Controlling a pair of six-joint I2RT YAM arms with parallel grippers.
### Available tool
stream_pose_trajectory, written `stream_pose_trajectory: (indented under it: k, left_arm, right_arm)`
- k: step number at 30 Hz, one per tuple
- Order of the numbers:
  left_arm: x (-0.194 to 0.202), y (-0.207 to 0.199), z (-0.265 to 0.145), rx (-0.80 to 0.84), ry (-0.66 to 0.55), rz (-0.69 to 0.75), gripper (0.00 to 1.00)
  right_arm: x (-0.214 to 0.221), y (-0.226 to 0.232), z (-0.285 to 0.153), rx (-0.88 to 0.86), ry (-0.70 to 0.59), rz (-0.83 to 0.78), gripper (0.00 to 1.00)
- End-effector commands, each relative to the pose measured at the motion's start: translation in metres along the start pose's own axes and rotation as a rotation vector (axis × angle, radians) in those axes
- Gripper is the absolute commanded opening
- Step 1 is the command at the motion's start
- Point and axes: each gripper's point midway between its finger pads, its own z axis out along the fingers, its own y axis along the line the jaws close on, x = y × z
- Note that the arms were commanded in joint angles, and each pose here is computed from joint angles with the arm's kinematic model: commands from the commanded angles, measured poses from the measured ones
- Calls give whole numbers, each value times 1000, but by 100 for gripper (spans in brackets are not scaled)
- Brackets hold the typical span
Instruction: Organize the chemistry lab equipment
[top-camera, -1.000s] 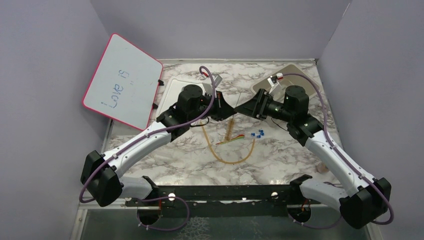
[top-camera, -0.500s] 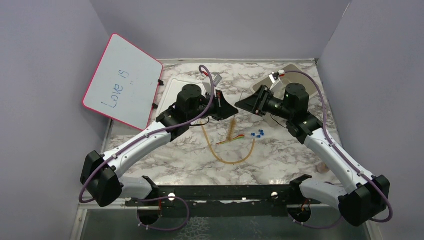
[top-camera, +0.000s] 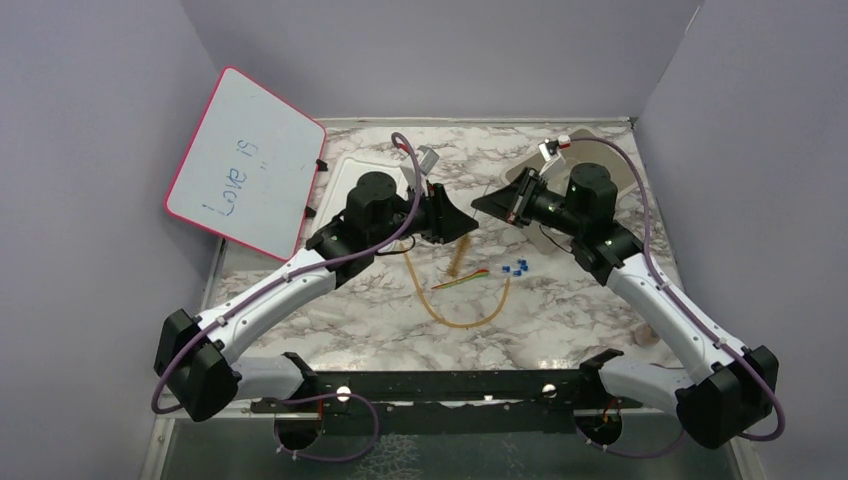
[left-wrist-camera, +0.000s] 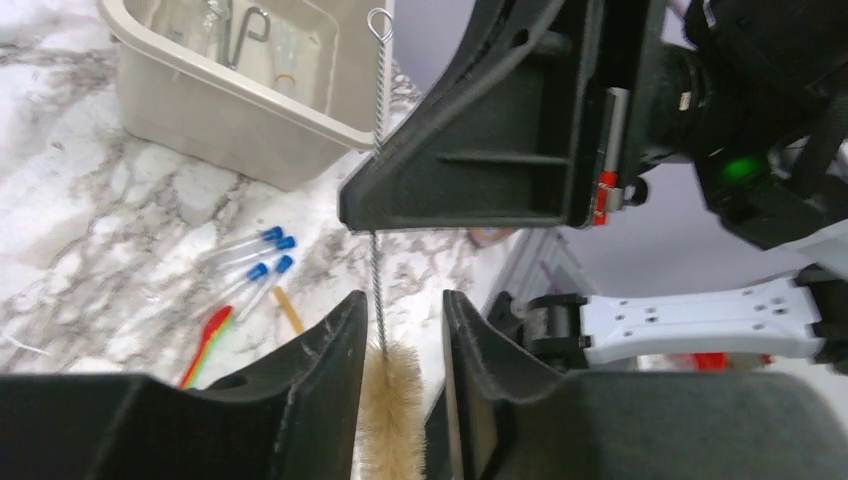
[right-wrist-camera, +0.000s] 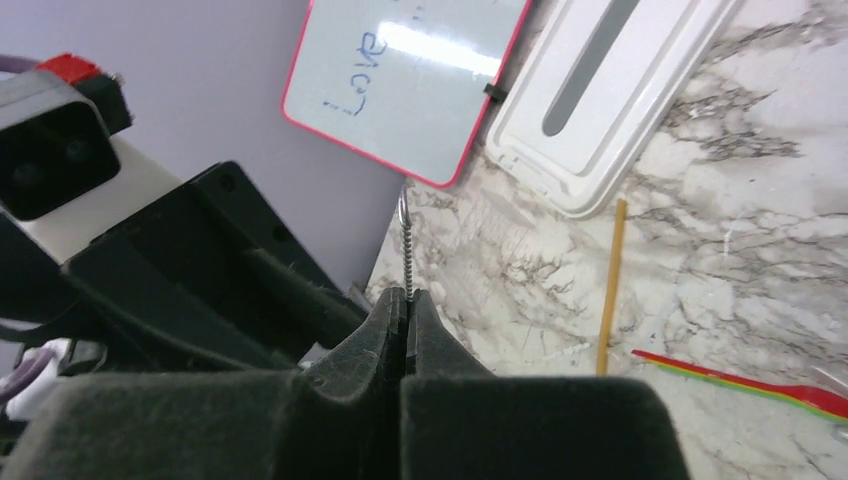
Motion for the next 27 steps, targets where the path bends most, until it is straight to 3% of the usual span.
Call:
stream_pose_trajectory:
  k: [1, 3, 6, 13, 18, 22, 27]
  left_arm:
    - [-23, -12, -17, -9, -95, 70, 49]
    - [-30, -5, -26, -68, -134, 101, 64]
    - [-41, 10, -45, -172, -205, 167, 75]
    - [-48, 51, -88, -429, -272, 335, 80]
    - [-38, 70, -98, -504, -240, 405, 81]
    - [-27, 79, -95, -512, -210, 431, 81]
    - [-16, 91, -91, -531, -173, 439, 81]
  right_arm:
    - [-30, -1, 1, 86, -95, -43, 1]
    - [-42, -5, 1, 140, -128, -72, 1]
    - [-68, -17, -3, 266, -208, -130, 1]
    - [-147, -55, -31, 581, -399, -200, 1]
    - [-204, -114, -57, 731, -513, -102, 1]
    - [-224, -167, -69, 784, -534, 32, 0]
    - [-235, -211, -84, 919, -544, 79, 1]
